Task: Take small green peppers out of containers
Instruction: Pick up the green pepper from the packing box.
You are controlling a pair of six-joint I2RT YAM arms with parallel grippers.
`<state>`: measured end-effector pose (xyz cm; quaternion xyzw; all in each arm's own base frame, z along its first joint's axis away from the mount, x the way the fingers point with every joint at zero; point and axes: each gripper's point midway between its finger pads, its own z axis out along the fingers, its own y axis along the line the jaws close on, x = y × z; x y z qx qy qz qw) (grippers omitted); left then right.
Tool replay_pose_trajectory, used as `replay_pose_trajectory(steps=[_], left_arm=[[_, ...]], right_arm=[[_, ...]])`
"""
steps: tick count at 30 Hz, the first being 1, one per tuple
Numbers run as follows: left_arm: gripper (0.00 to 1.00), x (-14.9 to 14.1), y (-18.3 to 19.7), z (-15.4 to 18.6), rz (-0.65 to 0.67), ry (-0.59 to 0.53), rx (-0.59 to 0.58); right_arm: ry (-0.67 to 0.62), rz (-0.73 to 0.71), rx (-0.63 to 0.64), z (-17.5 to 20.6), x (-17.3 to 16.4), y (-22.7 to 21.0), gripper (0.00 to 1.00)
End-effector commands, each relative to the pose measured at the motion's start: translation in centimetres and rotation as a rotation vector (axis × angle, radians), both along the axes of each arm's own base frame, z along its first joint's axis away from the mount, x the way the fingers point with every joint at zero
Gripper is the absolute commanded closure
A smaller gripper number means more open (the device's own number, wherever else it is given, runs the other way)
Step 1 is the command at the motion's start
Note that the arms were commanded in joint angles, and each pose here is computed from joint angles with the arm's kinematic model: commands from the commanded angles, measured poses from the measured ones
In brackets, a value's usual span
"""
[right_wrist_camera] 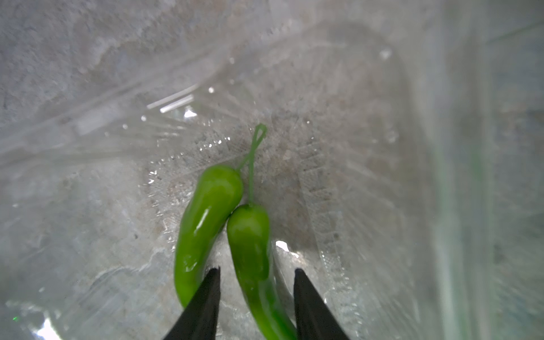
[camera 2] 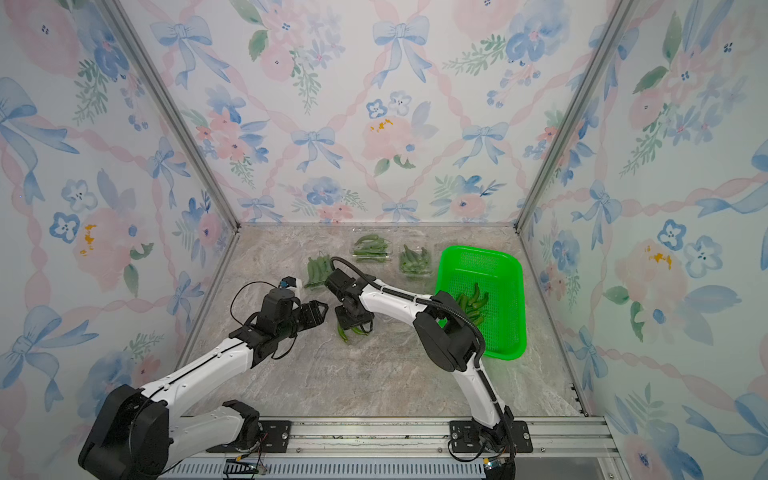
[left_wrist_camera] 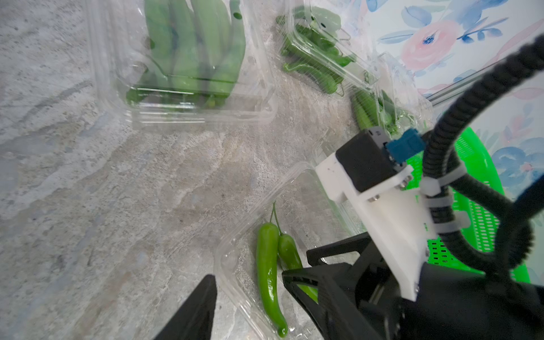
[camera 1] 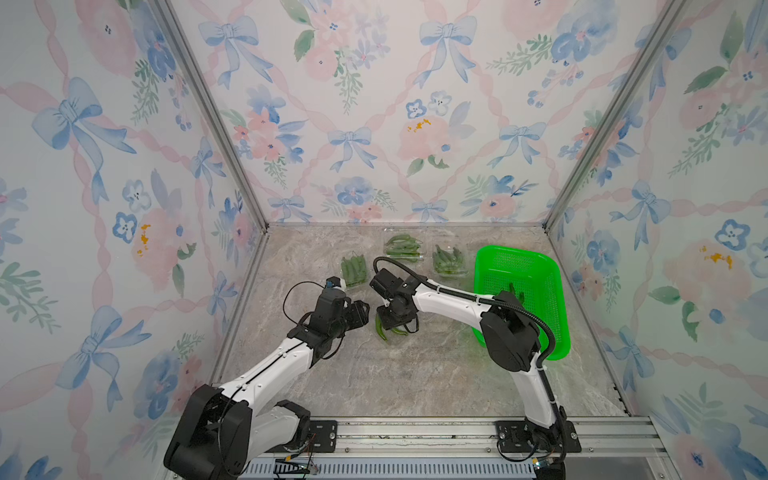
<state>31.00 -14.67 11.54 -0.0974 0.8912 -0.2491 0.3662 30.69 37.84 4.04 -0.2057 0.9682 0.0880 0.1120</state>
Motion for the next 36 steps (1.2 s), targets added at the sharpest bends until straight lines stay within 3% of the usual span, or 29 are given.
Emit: replay_pose_trajectory(steps=[1,11,19,30,36], left_arm=[[0.42,-0.3,0.1,-0.9,0.000,0.026,-0.004],[0.42,-0.1,0.1,-0.4,0.004,0.015,-0.007],[0.42,0.4,-0.1,0.4,0.004,-0.002,-0.016],[0.42,1.6,-0.8,2.9,-0.010,-0.052,-0.035],[0.42,3.3,-2.6,5.9,-0.055,-0.098,-0.069]], right_arm=[[0.025,-0.020,-0.040,-1.9,-0.1,-0.7,0.59],[0.047,-0.026,-0.038,-3.1,-0.2,-0.6,0.61],[0.038,-0.028,-0.029,-2.4,-0.2,-0.6,0.79],[-0.048,-0.047,0.083,4.5,0.5,-1.2,0.87],[-0.092,-0.118,0.259,9.4,1.6,-3.3,0.87]])
